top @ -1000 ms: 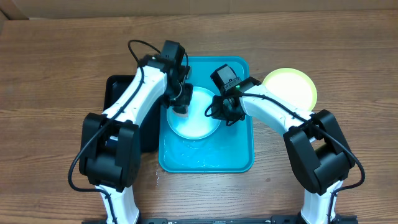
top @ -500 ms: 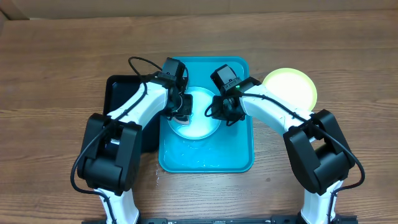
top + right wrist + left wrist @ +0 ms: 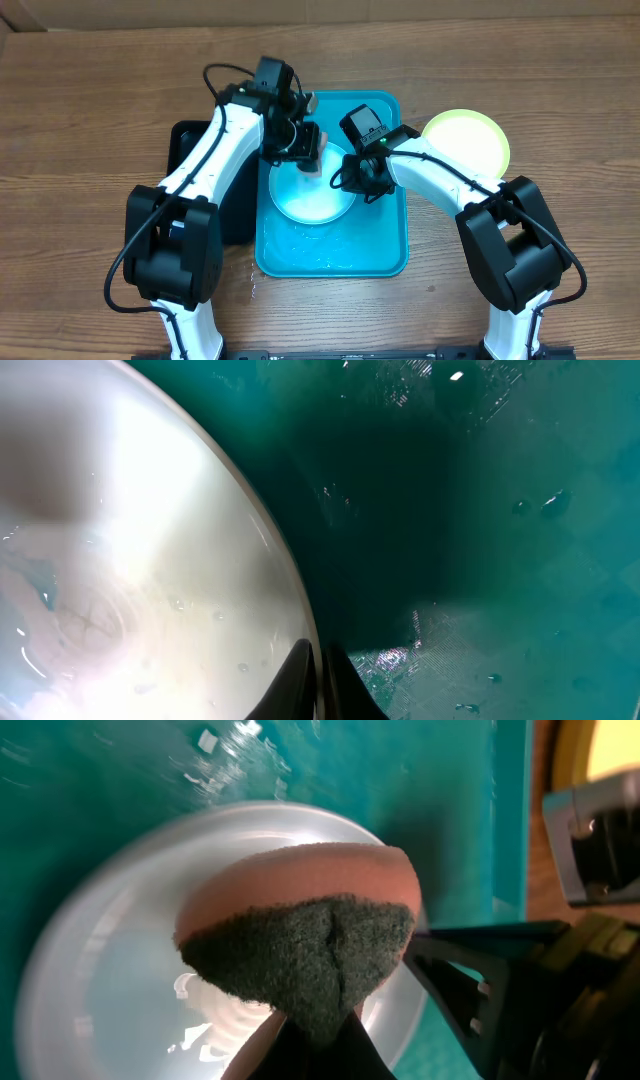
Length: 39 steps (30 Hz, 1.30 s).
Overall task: Clean dirty plates on tray and stack at the side
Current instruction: 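Scrub the light blue plate with the sponge in the left gripper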
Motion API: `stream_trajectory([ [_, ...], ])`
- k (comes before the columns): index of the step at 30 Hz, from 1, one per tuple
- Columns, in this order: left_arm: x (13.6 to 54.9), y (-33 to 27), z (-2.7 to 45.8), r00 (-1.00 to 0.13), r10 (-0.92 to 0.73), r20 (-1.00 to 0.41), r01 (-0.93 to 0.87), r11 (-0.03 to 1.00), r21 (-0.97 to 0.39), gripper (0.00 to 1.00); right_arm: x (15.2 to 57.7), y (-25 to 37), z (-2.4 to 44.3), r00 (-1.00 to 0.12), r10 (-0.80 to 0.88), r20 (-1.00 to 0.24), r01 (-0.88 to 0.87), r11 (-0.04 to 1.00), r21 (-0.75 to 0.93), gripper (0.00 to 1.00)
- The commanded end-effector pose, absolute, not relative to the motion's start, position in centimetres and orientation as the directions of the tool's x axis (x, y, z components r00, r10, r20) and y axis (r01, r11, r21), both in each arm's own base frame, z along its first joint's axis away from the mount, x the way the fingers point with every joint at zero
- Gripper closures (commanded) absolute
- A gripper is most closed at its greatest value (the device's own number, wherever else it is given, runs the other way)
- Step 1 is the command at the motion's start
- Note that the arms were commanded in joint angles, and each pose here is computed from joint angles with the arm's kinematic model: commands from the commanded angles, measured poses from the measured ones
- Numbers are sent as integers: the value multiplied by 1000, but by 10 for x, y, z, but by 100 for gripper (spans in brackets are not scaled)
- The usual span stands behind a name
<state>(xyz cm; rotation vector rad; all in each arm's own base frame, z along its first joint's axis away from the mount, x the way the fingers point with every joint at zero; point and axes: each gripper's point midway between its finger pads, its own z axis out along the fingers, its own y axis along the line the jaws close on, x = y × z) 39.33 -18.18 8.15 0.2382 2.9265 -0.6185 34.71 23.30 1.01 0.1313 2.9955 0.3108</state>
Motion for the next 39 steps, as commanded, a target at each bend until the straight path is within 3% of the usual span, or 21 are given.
stream_trajectory([
  [1, 394, -159, 74, -972, 153, -178, 193, 953, -235, 96, 339, 232, 5, -991, 89, -99, 68, 977, 203, 96],
  [6, 376, -142, 42, -983, 139, -118, 151, 984, -97, 96, 340, 232, 5, -991, 89, -102, 67, 976, 205, 96],
  [16, 348, -139, -12, -996, 50, -79, 59, 992, -111, 96, 340, 232, 5, -991, 89, -102, 67, 977, 205, 96],
  [18, 346, -148, -13, -996, 51, -72, 62, 984, -168, 96, 340, 232, 5, -991, 89, -102, 67, 977, 205, 96],
  [22, 340, -198, 6, -984, 156, -81, 176, 880, -441, 96, 340, 232, 5, -991, 89, -102, 67, 977, 205, 96],
  [25, 356, -204, 26, -982, 152, -116, 189, 861, -472, 96, 339, 232, 5, -991, 89, -102, 67, 977, 205, 96],
  [32, 396, -186, 78, -972, 137, -191, 198, 917, -346, 96, 339, 232, 5, -991, 89, -101, 67, 977, 204, 96],
  [34, 397, -168, 74, -973, 137, -184, 179, 955, -236, 96, 339, 232, 5, -991, 89, -102, 67, 977, 205, 96],
  [39, 379, -153, 47, -983, 135, -126, 151, 980, -126, 96, 339, 232, 5, -991, 89, -101, 67, 977, 204, 96],
])
